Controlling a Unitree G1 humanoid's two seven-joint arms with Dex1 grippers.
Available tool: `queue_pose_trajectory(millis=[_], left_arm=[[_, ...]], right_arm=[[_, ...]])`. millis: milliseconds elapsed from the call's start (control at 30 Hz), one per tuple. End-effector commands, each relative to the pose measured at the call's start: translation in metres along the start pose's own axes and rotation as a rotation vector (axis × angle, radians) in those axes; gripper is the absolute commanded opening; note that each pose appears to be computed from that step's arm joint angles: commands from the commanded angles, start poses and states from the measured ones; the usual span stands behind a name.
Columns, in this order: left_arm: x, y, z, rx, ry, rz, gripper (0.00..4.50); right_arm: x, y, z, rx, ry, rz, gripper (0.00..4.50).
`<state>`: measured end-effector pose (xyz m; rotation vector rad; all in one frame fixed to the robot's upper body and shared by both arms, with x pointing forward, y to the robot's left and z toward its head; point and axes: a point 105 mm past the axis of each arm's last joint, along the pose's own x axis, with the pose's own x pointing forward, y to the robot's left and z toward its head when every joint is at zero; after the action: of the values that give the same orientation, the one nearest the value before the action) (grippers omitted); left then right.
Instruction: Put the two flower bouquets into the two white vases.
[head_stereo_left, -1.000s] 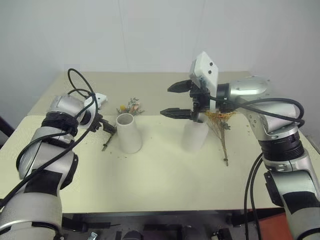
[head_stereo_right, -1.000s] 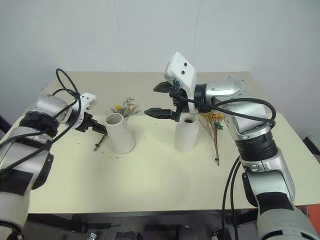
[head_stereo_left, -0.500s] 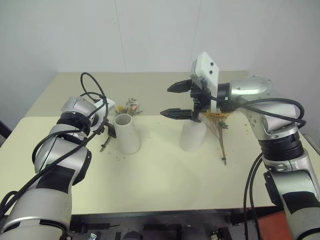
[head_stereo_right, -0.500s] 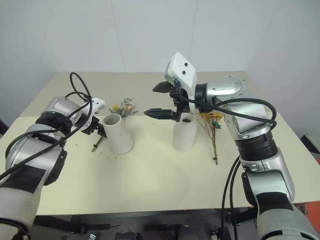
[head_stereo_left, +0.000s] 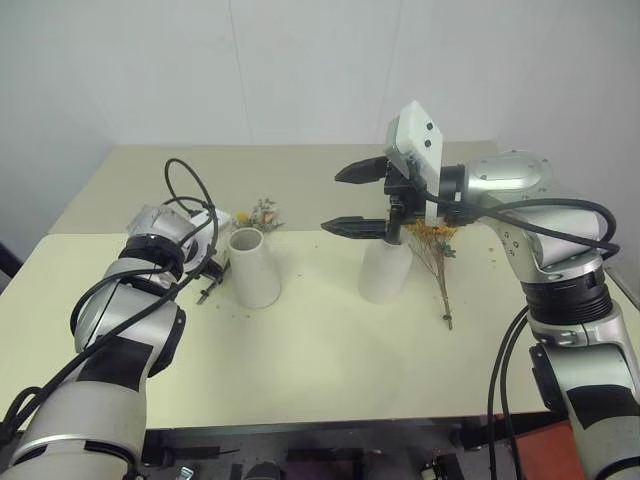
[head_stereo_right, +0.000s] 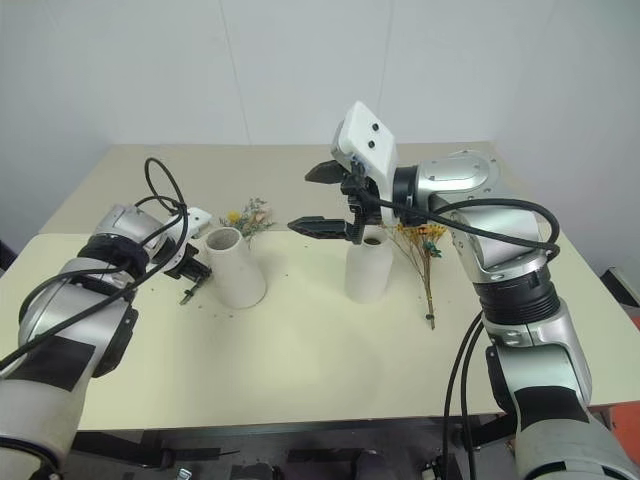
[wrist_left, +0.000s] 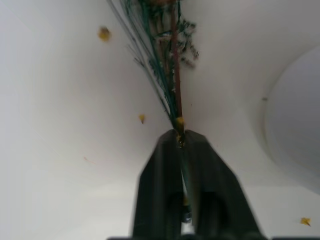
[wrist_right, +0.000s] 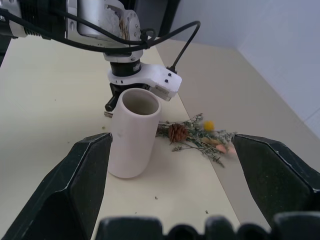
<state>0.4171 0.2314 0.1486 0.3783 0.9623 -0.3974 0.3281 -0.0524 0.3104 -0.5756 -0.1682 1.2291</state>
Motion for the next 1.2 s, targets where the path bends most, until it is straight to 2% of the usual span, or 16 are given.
queue_pose_trajectory(millis=[33, 367, 467, 733, 833, 1133, 1200], left_arm=[[0.002, 0.002, -0.008, -0.016, 0.021, 0.000, 0.02], [0.000, 0.011, -0.015, 0.024, 0.010, 0.007, 0.02], [-0.002, 0.014, -0.016, 0.042, 0.009, 0.016, 0.70], [-0.003, 0.013, -0.012, 0.030, -0.011, 0.022, 3.11], [-0.002, 0.010, -0.012, 0.035, -0.014, 0.004, 2.88], [0.000, 0.007, -0.010, 0.028, -0.022, -0.005, 0.02], [-0.001, 0.011, -0.009, 0.012, -0.029, 0.027, 0.02]], right_arm=[[-0.009, -0.002, 0.017, -0.038, -0.043, -0.013, 4.50], [-0.009, -0.002, 0.016, -0.047, -0.044, -0.004, 4.50], [-0.008, -0.002, 0.017, -0.048, -0.049, -0.001, 4.50], [-0.006, -0.001, 0.017, -0.052, -0.060, 0.006, 4.50], [-0.007, -0.001, 0.018, -0.053, -0.063, 0.006, 4.50], [-0.009, -0.001, 0.017, -0.051, -0.060, -0.001, 4.50], [-0.010, -0.001, 0.017, -0.050, -0.060, -0.002, 4.50]])
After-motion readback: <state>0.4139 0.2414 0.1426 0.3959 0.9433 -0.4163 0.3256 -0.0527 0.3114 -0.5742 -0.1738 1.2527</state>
